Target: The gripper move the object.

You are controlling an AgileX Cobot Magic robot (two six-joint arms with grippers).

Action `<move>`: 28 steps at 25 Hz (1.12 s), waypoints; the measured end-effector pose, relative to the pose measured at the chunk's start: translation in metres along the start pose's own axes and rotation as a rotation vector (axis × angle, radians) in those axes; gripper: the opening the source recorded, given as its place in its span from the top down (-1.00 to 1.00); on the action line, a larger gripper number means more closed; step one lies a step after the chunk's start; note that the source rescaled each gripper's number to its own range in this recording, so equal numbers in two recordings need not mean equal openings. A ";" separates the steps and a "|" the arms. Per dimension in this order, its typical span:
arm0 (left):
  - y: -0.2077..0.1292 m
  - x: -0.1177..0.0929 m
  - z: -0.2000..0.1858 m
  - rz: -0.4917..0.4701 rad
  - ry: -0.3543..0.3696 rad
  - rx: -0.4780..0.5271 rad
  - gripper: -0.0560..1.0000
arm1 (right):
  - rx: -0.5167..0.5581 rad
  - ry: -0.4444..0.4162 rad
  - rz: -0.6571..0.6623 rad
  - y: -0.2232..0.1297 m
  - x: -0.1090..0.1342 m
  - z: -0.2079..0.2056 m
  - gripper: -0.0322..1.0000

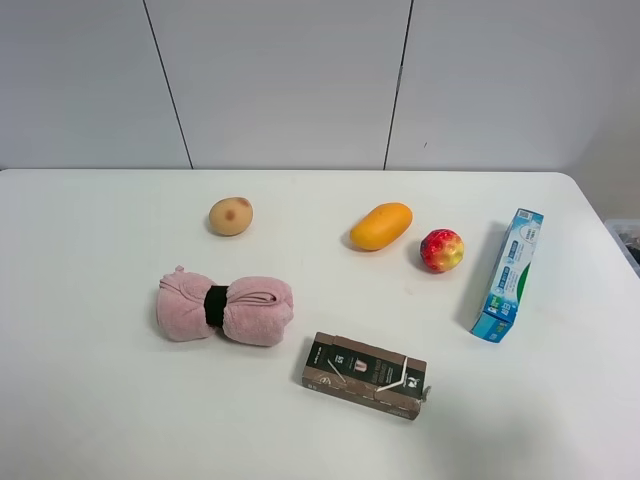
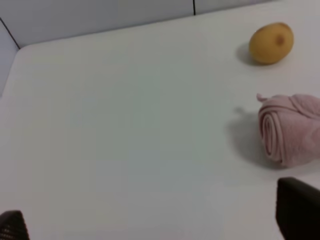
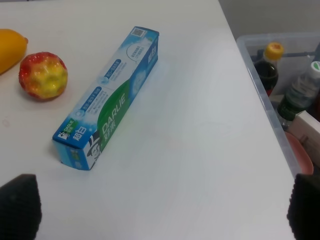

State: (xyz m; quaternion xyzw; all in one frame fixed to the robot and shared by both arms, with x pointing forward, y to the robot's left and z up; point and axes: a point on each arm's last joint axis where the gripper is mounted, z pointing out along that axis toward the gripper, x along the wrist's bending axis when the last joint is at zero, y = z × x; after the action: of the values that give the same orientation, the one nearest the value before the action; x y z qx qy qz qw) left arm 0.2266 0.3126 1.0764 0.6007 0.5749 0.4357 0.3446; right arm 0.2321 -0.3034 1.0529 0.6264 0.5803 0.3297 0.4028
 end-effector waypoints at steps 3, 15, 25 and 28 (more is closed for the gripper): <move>-0.008 -0.003 0.002 -0.016 -0.021 0.020 -1.00 | 0.000 0.000 0.000 0.000 0.000 0.000 -1.00; -0.017 -0.011 0.013 -0.049 -0.092 0.053 -1.00 | 0.000 0.000 0.000 0.000 0.000 0.000 -1.00; -0.017 -0.011 0.013 -0.049 -0.092 0.053 -1.00 | 0.000 0.000 0.000 0.000 0.000 0.000 -1.00; -0.017 -0.011 0.013 -0.049 -0.092 0.053 -1.00 | 0.000 0.000 0.000 0.000 0.000 0.000 -1.00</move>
State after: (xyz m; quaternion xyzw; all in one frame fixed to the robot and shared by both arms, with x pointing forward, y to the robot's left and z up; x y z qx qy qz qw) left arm 0.2329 0.3044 1.0544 0.6147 0.5843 0.3838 0.3653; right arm 0.2321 -0.3034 1.0529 0.6264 0.5803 0.3297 0.4028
